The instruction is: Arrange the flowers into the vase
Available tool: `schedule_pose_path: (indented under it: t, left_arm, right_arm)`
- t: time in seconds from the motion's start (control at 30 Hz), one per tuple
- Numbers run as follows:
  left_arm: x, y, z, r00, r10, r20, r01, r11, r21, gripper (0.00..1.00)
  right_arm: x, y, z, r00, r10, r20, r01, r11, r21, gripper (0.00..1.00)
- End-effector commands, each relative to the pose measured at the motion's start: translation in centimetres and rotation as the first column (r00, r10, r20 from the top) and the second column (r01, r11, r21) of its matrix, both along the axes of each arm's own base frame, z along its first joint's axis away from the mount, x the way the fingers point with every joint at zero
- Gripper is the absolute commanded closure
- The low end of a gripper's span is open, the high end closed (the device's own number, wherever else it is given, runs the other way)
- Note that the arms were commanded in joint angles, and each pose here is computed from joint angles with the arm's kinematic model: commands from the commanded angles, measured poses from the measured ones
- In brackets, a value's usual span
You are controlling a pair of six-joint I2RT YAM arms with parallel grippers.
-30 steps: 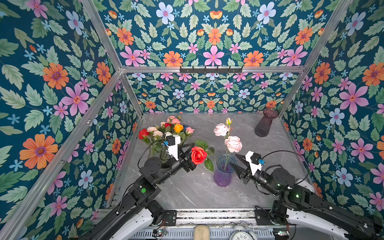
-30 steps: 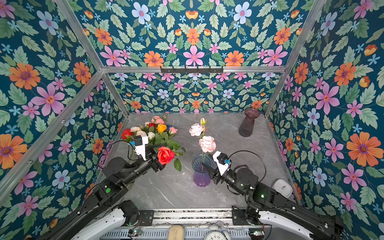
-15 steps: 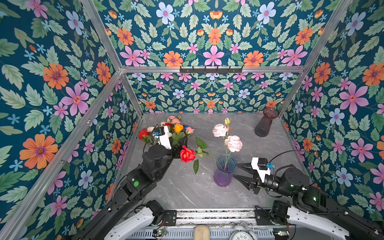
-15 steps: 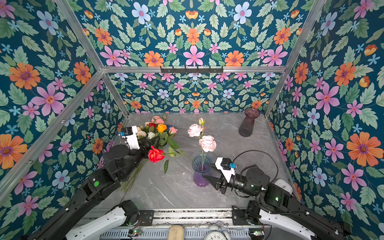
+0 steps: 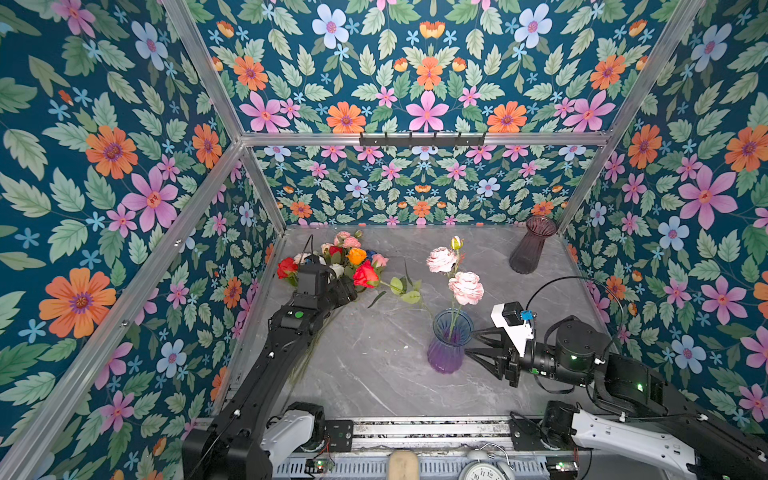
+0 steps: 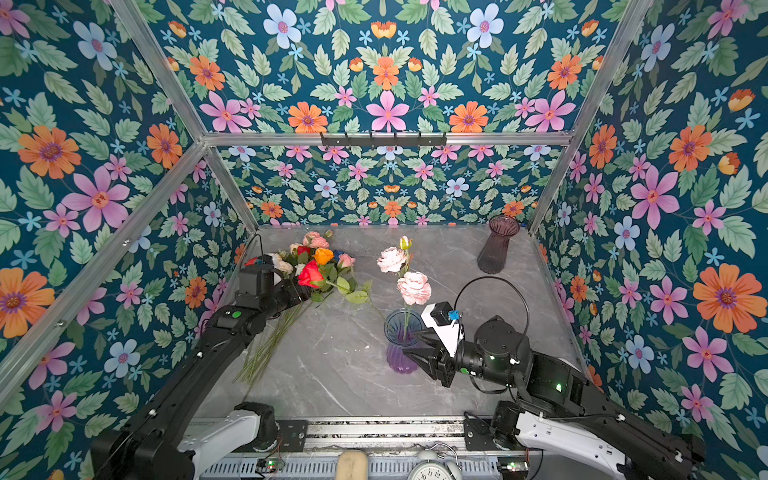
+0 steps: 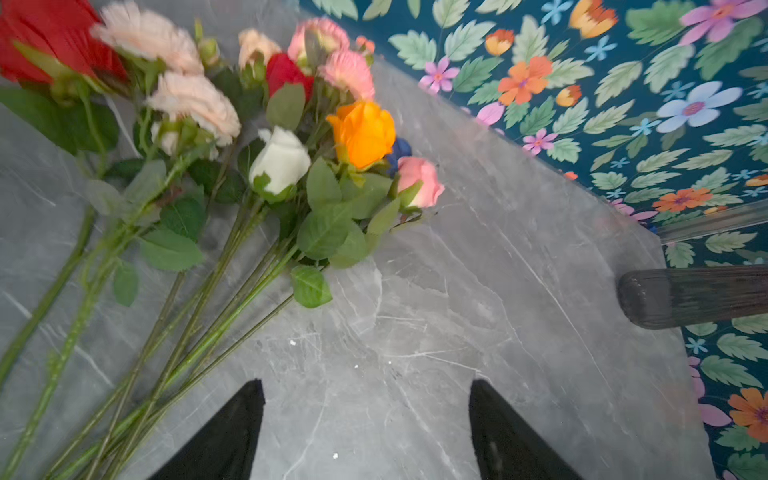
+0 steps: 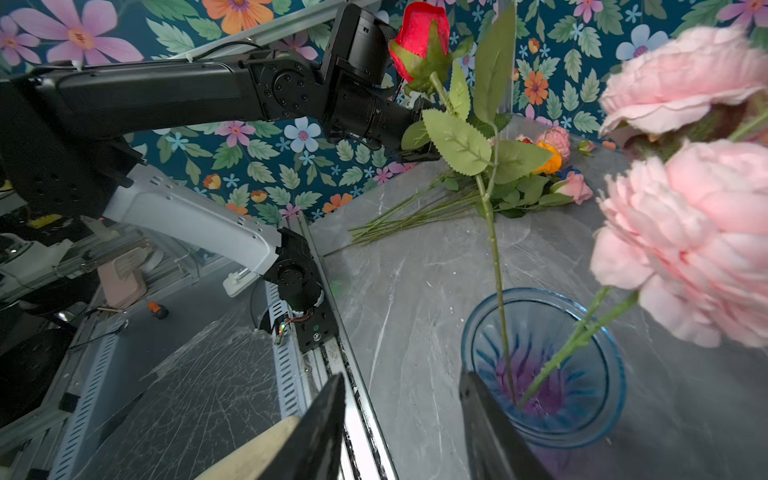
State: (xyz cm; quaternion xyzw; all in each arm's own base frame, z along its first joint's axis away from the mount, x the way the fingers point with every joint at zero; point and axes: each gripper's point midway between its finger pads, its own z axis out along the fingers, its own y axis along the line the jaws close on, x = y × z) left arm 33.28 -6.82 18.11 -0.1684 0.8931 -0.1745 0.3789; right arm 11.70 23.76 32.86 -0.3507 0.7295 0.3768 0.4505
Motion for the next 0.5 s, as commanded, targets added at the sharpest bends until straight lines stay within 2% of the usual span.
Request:
schedule_pose_path:
  t: [0.0, 0.13, 0.2, 0.3, 0.47]
  left_arm:
    - [0.6, 0.9, -1.8, 0.999, 0.014, -0.032, -0.015, 0.999, -0.033, 0.21]
    - [0.3, 4.3, -5.8, 0.978, 0.140, -0.155, -0.139, 0.990, 0.016, 0.13]
    - [0.0, 5.4, -7.4, 0.957, 0.200, -0.212, -0.191, 0.980, 0.064, 0.02]
    - [-1.0, 7.9, -8.8, 0.906, 0.327, -0.268, -0.287, 0.942, 0.176, 0.01]
    - [-3.6, 10.9, -9.7, 0.851, 0.454, -0.262, -0.366, 0.873, 0.323, 0.01]
  right_arm:
    - [1.0, -0.8, -1.2, 0.998, -0.064, -0.009, 0.062, 0.993, -0.097, 0.54]
    - [1.6, -0.5, -0.3, 0.997, -0.073, 0.033, 0.076, 0.992, -0.098, 0.54]
    - [2.2, -0.6, 0.3, 0.995, -0.087, 0.049, 0.092, 0.990, -0.110, 0.54]
    - [2.8, -0.5, 0.6, 0.996, -0.079, 0.031, 0.083, 0.989, -0.124, 0.49]
    - [3.1, -0.2, 0.7, 0.999, -0.033, -0.015, 0.032, 0.997, -0.077, 0.46]
